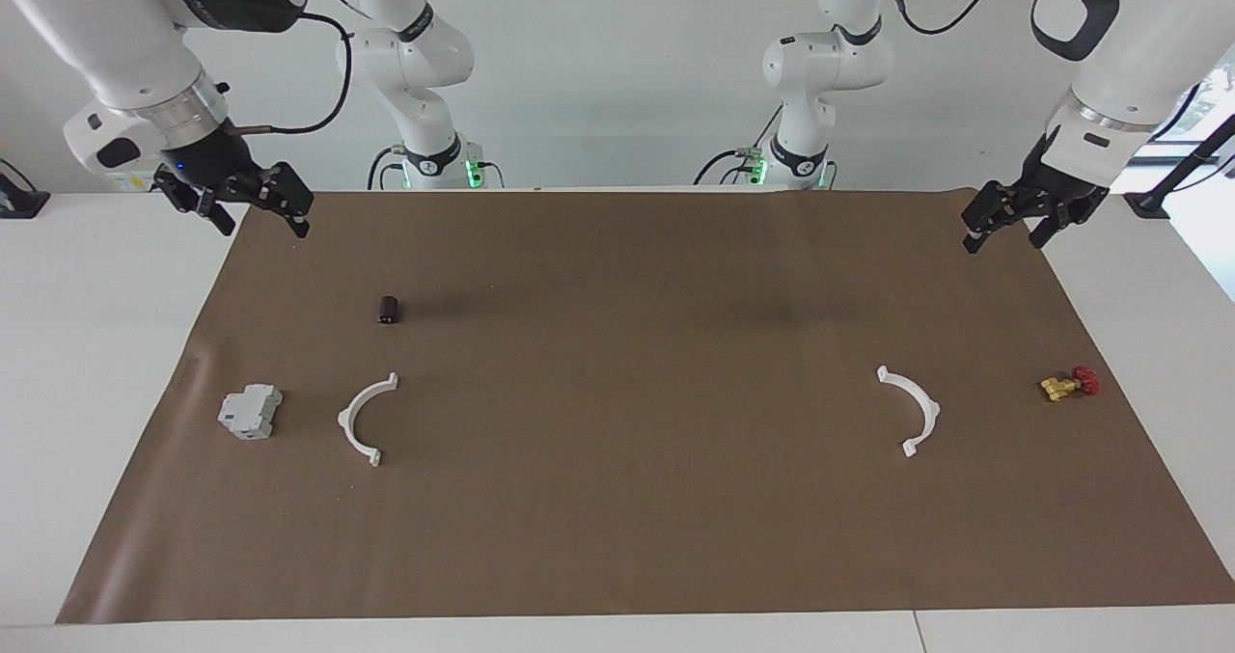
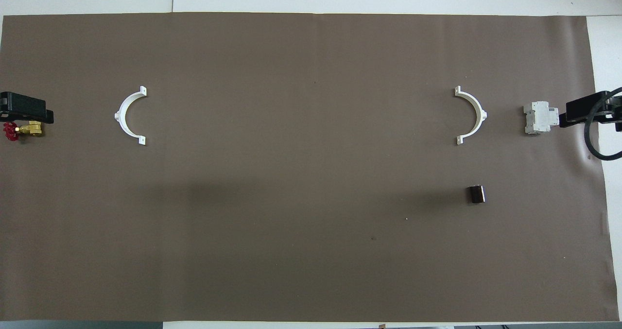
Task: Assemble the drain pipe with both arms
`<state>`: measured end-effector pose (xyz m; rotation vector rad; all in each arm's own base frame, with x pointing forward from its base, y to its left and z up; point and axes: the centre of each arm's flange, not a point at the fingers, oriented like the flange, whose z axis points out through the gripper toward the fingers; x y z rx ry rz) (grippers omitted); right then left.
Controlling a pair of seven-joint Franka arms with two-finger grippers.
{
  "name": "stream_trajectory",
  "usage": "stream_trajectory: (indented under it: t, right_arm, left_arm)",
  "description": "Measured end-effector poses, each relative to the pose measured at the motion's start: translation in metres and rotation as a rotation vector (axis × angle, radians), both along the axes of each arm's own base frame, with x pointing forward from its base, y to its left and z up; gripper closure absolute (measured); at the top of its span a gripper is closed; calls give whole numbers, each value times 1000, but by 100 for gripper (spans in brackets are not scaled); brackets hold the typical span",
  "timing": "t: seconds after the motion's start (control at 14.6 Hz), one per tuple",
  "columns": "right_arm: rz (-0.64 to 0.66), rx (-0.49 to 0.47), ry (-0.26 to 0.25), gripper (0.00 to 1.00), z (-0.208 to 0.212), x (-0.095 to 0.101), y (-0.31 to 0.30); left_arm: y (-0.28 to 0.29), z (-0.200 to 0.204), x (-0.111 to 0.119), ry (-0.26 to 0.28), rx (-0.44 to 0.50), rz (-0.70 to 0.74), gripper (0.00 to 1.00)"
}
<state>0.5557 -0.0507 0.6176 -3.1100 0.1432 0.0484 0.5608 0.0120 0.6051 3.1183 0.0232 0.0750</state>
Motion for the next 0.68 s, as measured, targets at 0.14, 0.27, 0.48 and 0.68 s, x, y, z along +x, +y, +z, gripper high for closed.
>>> stream_trajectory:
  t: [0.14, 0.27, 0.48, 0.68]
  right_arm:
    - [2, 0, -1, 0, 0, 0, 0]
    - [19, 0, -2, 0, 0, 0, 1]
    - [25, 0, -2, 0, 0, 0, 1]
    - [25, -1, -9, 0, -1, 2, 1]
  left_arm:
    - [0, 0, 0, 0, 0, 0, 0]
    - [0, 0, 0, 0, 0, 0, 0]
    - [1, 0, 0, 0, 0, 1, 0]
    - [2, 0, 0, 0, 0, 2, 0]
